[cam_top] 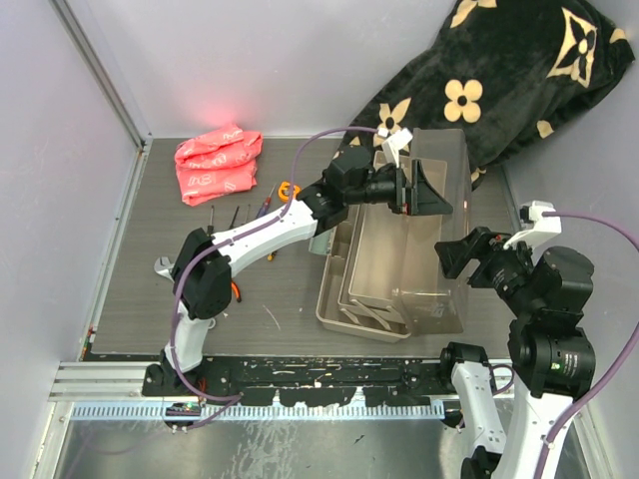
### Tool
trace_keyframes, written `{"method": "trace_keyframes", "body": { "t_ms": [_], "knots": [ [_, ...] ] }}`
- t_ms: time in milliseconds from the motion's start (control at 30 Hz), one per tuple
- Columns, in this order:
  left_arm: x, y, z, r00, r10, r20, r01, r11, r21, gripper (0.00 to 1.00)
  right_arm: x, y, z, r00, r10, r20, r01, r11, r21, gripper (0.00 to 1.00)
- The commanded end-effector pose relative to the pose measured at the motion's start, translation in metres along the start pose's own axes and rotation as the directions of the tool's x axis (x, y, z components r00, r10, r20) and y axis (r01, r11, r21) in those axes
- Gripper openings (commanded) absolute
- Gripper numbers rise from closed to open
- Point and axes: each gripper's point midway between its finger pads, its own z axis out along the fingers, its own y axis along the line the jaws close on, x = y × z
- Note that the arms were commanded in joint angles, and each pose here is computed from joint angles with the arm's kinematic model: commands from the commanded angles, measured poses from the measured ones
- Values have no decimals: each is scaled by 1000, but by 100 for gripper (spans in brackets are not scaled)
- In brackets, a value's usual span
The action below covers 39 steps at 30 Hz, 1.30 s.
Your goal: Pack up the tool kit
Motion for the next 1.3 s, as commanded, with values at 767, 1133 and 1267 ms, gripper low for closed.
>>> {"method": "trace_keyframes", "body": {
  "t_ms": [767, 1133, 1267],
  "knots": [
    [-25, -40, -4, 990, 132, 55, -136, 987, 80, 100, 26, -69, -3, 999, 41, -16, -32, 936, 350, 74],
    [-31, -16, -32, 984, 163, 76, -164, 986, 5, 100, 29, -71, -10, 999, 37, -17, -28, 930, 365, 74],
    [-54, -19, -54, 975, 187, 120, -186, 982, -19, 99, 32, -71, -9, 999, 39, -25, -27, 930, 366, 74]
  ]
}}
